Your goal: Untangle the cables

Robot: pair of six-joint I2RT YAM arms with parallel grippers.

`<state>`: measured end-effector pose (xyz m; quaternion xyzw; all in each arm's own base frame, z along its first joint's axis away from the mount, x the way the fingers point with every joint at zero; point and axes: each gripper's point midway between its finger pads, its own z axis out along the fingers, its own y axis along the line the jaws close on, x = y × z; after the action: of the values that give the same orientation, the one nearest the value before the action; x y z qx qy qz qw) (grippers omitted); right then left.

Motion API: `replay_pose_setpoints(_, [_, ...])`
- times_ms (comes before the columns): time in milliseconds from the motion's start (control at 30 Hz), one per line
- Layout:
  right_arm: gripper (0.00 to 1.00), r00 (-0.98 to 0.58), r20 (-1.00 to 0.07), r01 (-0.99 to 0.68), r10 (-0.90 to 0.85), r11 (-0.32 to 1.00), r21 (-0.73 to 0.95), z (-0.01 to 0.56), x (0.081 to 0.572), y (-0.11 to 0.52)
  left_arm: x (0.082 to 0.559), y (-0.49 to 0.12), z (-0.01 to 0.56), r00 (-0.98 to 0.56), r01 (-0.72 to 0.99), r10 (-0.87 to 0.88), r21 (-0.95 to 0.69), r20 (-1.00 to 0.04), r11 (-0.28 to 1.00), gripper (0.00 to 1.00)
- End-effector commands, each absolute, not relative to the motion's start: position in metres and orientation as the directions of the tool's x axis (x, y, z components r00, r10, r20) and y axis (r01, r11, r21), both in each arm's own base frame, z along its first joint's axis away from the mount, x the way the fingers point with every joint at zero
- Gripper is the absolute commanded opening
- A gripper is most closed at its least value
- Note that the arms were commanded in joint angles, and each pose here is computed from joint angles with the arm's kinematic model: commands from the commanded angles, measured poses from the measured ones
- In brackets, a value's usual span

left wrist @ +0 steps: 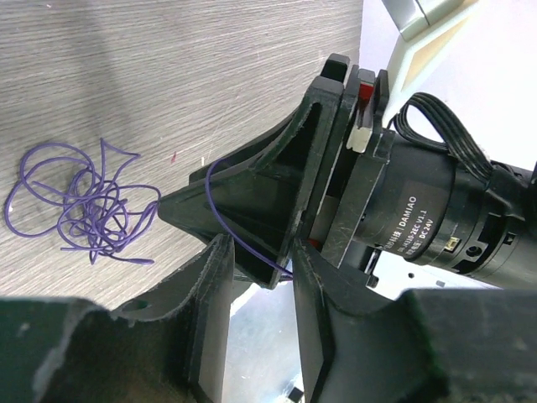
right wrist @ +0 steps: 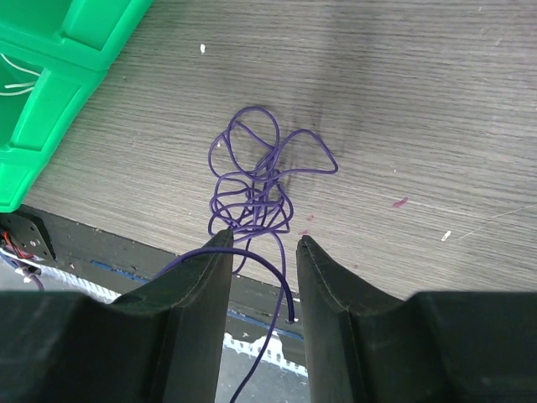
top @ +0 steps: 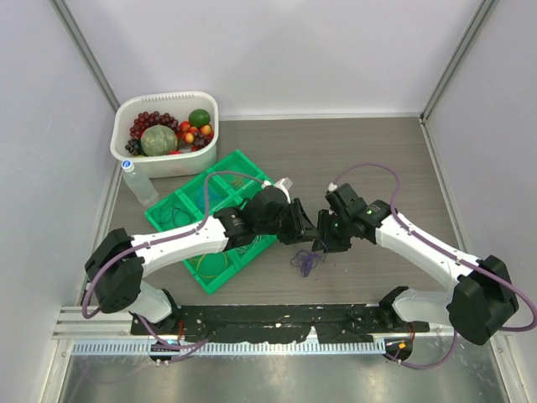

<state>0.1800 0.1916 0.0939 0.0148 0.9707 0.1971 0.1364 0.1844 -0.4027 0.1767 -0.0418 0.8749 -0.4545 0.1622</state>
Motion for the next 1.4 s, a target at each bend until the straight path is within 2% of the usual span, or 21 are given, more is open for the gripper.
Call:
replay_pose_setpoints(0, [0.41,-0.945,-0.315,-0.052,0.086,0.914,0.403,0.110,0.188,0.195,0.186,-0.410,0.192,-0.941,0.096,-0.218,-0.822,-0.260,0.562,0.35])
replay_pose_setpoints(300, [0.41,-0.937,-0.334,-0.045,0.105,0.910,0.412,0.116,0.194,0.198,0.180,-0.420,0.200,-0.952,0.107,-0.193,-0.849,-0.237,0.517,0.33])
replay_pose_setpoints(400, [0.42,-0.935,-0.337,-0.040,0.107,0.915,0.401,0.115,0.196,0.197,0.177,-0.424,0.205,-0.952,0.127,-0.178,-0.852,-0.248,0.507,0.19])
replay_pose_setpoints(500, [0.41,-0.931,-0.346,-0.032,0.114,0.921,0.389,0.115,0.198,0.194,0.176,-0.416,0.201,-0.947,0.141,-0.171,-0.827,-0.273,0.544,0.00])
replay_pose_setpoints(767, [0.43,-0.890,-0.410,0.151,0.197,0.978,0.143,0.102,0.213,0.138,0.171,-0.358,0.205,-0.894,0.158,-0.234,-0.757,-0.383,0.634,0.00])
replay_pose_setpoints(933, [0.50,-0.908,-0.365,0.176,0.205,0.978,0.111,0.086,0.215,0.116,0.166,-0.324,0.257,-0.835,0.206,-0.308,-0.778,-0.456,0.594,0.00])
replay_pose_setpoints(1000, [0.52,-0.931,-0.329,0.095,0.161,0.974,0.207,0.083,0.214,0.131,0.165,-0.317,0.282,-0.811,0.234,-0.335,-0.792,-0.479,0.564,0.00])
replay_pose_setpoints(1067, [0.53,-0.961,-0.266,-0.062,0.074,0.880,0.470,0.099,0.198,0.182,0.164,-0.312,0.305,-0.796,0.249,-0.361,-0.806,-0.486,0.537,0.00])
replay_pose_setpoints(1100, [0.54,-0.947,-0.314,-0.116,0.067,0.839,0.531,0.111,0.204,0.195,0.164,-0.311,0.312,-0.792,0.253,-0.368,-0.811,-0.486,0.527,0.00])
replay_pose_setpoints(1133, [0.60,-0.954,-0.295,-0.131,0.060,0.799,0.587,0.117,0.197,0.205,0.163,-0.313,0.325,-0.788,0.270,-0.371,-0.818,-0.491,0.508,0.00])
replay_pose_setpoints(1167, [0.62,-0.940,-0.333,-0.164,0.071,0.761,0.628,0.128,0.201,0.214,0.163,-0.314,0.333,-0.786,0.278,-0.374,-0.821,-0.493,0.498,0.00])
replay_pose_setpoints(1200, [0.66,-0.950,-0.307,-0.183,0.052,0.704,0.686,0.134,0.191,0.225,0.164,-0.315,0.338,-0.784,0.283,-0.373,-0.821,-0.495,0.495,0.00])
replay_pose_setpoints(1267, [0.67,-0.947,-0.323,-0.257,0.007,0.587,0.768,0.151,0.180,0.249,0.166,-0.318,0.351,-0.778,0.297,-0.378,-0.824,-0.502,0.483,0.00])
replay_pose_setpoints(1367, [0.67,-0.934,-0.345,-0.333,-0.087,0.559,0.760,0.152,0.160,0.267,0.166,-0.323,0.375,-0.768,0.327,-0.386,-0.831,-0.511,0.449,0.00])
